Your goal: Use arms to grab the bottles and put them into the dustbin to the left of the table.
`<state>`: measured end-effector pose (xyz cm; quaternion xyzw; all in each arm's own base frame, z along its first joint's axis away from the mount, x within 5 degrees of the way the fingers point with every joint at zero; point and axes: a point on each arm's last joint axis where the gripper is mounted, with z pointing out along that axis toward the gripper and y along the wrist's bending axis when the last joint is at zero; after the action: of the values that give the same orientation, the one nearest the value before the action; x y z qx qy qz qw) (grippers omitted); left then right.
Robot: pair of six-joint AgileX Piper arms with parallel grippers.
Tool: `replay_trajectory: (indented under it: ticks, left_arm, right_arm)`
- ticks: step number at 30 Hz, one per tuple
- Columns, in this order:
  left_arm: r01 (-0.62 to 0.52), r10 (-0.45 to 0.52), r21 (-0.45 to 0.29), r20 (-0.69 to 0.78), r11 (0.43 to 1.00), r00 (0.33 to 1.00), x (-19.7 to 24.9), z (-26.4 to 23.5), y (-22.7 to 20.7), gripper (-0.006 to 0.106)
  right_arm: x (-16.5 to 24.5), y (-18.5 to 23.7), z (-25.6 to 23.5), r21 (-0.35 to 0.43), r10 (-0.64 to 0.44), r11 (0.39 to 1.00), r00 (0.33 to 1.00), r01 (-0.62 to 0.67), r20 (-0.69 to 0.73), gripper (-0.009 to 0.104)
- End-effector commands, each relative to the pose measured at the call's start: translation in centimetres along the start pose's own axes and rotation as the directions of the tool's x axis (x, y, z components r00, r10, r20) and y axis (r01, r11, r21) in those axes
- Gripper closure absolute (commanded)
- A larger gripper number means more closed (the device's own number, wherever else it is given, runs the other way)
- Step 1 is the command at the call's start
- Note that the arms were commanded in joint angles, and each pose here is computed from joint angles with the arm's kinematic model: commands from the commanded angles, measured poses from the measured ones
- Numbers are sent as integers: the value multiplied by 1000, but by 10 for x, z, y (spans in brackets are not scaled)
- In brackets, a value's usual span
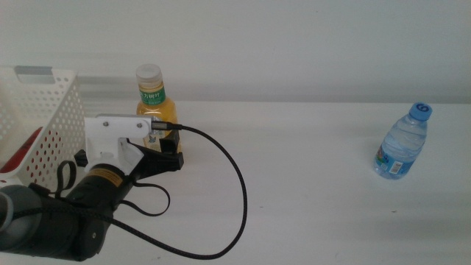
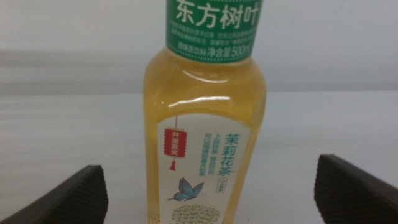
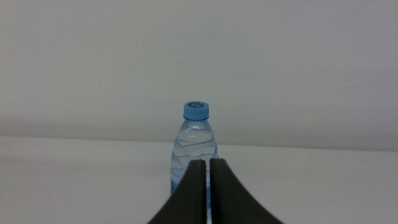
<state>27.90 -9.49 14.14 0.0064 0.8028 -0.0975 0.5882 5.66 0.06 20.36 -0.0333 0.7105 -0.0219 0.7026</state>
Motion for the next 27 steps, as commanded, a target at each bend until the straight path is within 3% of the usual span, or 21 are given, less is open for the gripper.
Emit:
replay_trajectory:
  ticks: [1, 4, 27]
  left_arm:
    - [8, -8, -6, 9, 1000, 1000, -1, 1, -1, 12]
    - [12, -12, -13, -36, 1000, 999, 3, 0, -1, 12]
    - [14, -12, -16, 78, 1000, 997, 25, 25, 1, 12]
  right_arm:
    - [9, 0, -1, 6, -10, 1000, 1000, 10, 9, 97]
    - [9, 0, -1, 6, -10, 1000, 1000, 10, 9, 97]
    - [9, 0, -1, 6, -10, 1000, 1000, 10, 9, 97]
